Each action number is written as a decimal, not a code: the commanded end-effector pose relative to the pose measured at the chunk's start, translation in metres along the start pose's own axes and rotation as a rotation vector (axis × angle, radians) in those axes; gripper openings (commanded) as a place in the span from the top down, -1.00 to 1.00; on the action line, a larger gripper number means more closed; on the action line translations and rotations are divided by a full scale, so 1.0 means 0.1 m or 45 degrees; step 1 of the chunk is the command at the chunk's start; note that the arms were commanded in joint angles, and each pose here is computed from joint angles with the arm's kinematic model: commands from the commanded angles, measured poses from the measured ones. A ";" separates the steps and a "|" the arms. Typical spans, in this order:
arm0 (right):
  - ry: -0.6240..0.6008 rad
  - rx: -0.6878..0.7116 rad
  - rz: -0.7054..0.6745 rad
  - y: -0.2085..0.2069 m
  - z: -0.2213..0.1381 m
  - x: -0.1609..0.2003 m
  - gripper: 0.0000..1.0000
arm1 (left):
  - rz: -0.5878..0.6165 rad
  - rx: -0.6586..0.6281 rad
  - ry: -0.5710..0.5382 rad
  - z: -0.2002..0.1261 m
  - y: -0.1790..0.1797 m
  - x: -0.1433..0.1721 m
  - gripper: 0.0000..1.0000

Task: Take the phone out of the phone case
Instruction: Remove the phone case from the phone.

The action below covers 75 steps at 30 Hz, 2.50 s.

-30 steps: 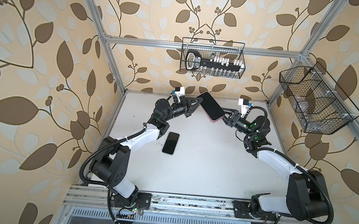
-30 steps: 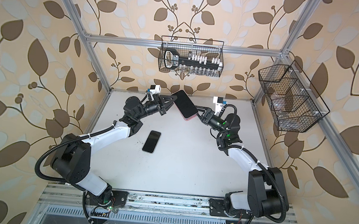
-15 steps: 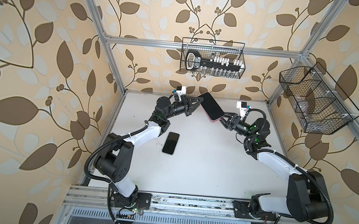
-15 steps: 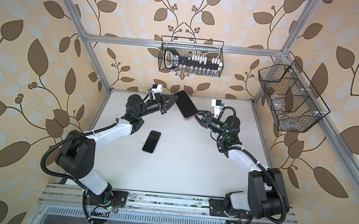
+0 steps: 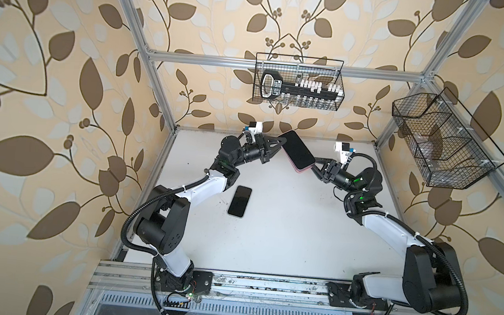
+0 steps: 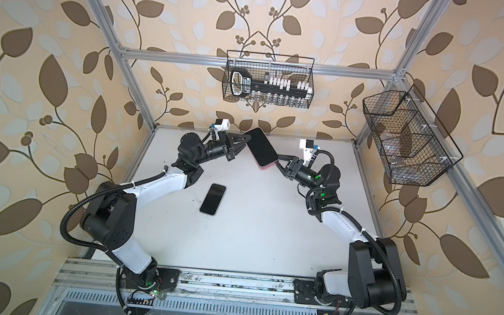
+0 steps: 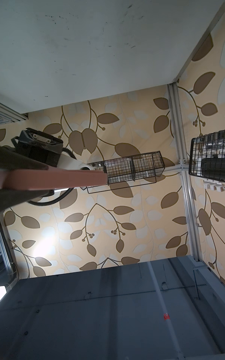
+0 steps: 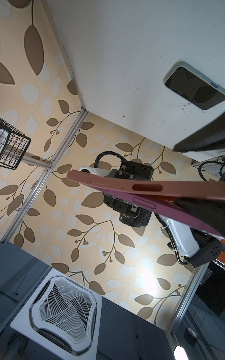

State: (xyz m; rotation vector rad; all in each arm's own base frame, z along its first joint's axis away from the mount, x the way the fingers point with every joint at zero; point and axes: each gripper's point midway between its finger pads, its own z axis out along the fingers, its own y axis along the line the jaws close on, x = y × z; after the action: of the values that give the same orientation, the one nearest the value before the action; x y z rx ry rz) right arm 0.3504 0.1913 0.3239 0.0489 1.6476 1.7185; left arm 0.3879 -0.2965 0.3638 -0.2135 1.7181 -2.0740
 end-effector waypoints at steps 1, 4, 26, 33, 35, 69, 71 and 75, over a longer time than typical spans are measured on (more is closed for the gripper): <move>-0.010 -0.054 0.004 0.11 -0.01 -0.02 0.28 | 0.112 0.152 -0.010 -0.03 -0.42 -0.04 1.00; 0.001 -0.051 0.015 0.11 0.00 0.00 0.33 | 0.105 0.158 -0.009 -0.01 -0.41 -0.06 1.00; 0.009 -0.036 0.071 0.05 0.05 0.08 0.74 | 0.069 0.148 -0.010 0.06 -0.26 -0.13 1.00; -0.020 -0.013 0.127 -0.04 0.03 0.08 1.00 | 0.057 0.138 -0.011 0.06 -0.22 -0.14 1.00; -0.030 -0.010 0.154 -0.06 0.03 0.07 1.00 | 0.055 0.133 -0.012 0.06 -0.21 -0.14 1.00; -0.137 -0.068 0.348 -0.12 -0.06 -0.01 1.00 | 0.084 0.083 -0.016 0.02 -0.23 -0.09 -0.18; -0.140 -0.073 0.351 -0.12 -0.07 -0.01 1.00 | 0.085 0.076 -0.015 0.02 -0.22 -0.09 -0.23; -0.145 -0.091 0.365 -0.11 -0.07 -0.02 1.00 | 0.086 0.061 -0.014 0.01 -0.18 -0.08 -0.32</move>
State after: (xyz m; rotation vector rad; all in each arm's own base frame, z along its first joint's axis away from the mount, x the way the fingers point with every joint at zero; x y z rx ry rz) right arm 0.3554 0.1896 0.2980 0.3651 1.6452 1.9141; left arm 0.4037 -0.3034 0.3366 -0.2694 1.7681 -2.0735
